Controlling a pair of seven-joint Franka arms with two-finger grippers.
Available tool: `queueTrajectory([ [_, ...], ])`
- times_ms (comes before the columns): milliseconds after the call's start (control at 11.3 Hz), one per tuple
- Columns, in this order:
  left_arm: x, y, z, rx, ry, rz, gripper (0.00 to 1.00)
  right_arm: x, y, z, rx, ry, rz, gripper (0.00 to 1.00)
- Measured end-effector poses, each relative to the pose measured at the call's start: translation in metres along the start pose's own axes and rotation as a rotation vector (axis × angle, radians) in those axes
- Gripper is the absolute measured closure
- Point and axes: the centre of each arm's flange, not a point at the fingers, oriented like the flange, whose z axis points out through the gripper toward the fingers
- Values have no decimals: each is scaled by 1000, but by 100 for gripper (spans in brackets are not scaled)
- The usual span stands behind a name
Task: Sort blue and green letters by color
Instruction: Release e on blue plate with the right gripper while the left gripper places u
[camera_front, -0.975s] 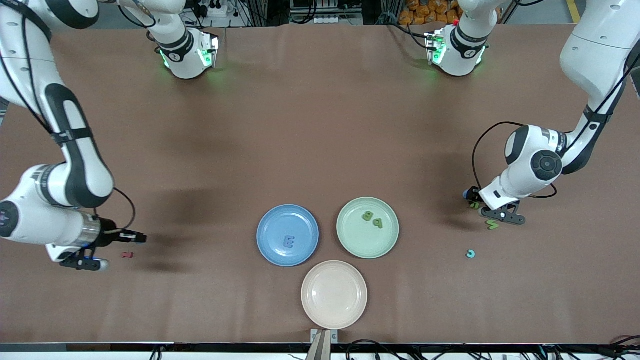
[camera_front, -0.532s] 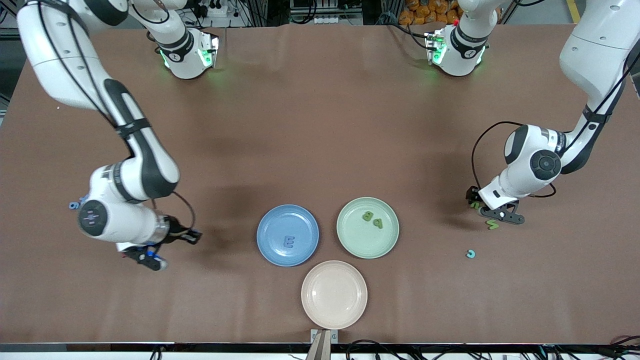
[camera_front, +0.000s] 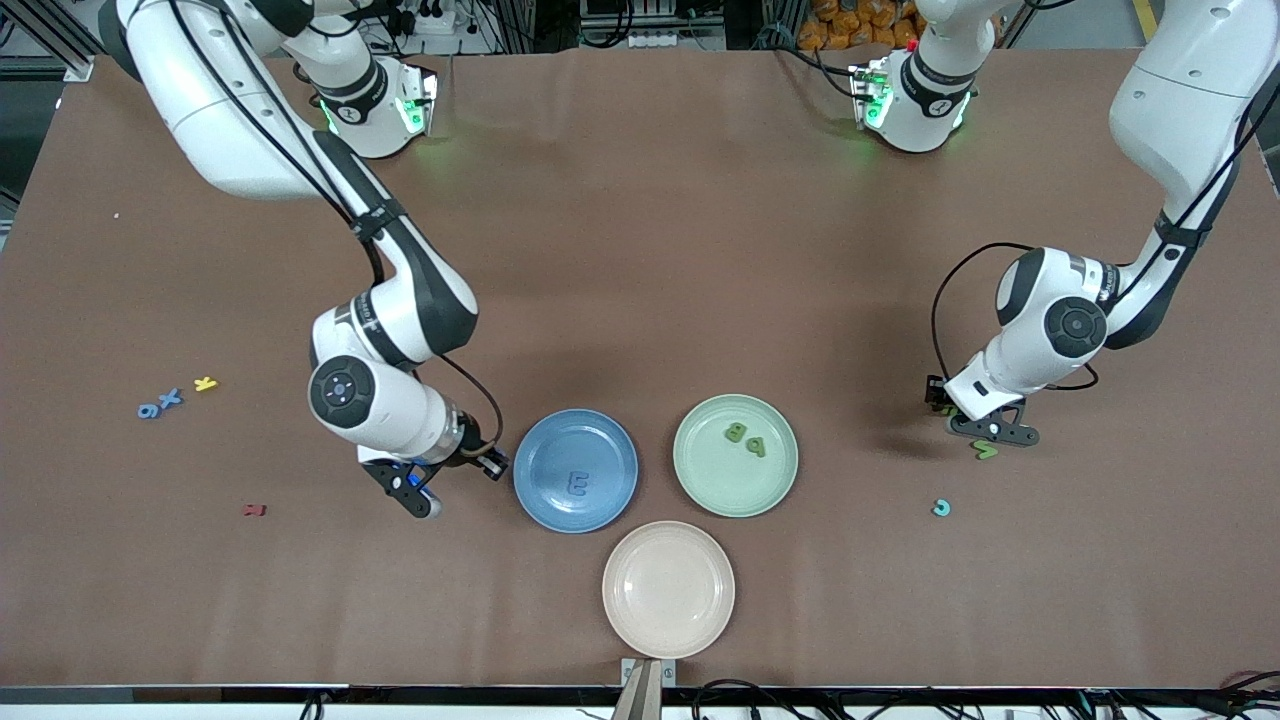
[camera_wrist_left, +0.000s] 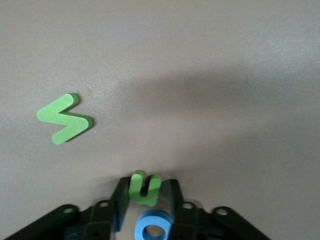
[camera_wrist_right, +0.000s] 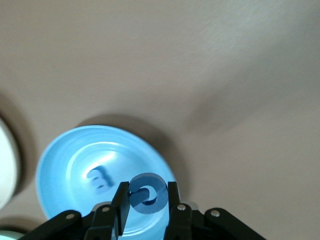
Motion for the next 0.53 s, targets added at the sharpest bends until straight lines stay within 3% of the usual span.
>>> queueTrajectory([
  [89,0,5,-1,-1,1,0,71,-8,-10,3,37,13,40,65],
  [354,0,6,-2,-1,1,-6,74,-38,-36,11,102,23,101,59],
  [443,0,6,-2,-1,1,-7,74,-42,-38,12,103,23,96,53],
  [532,0,7,-2,-1,1,-13,74,-43,-39,13,101,27,86,41],
])
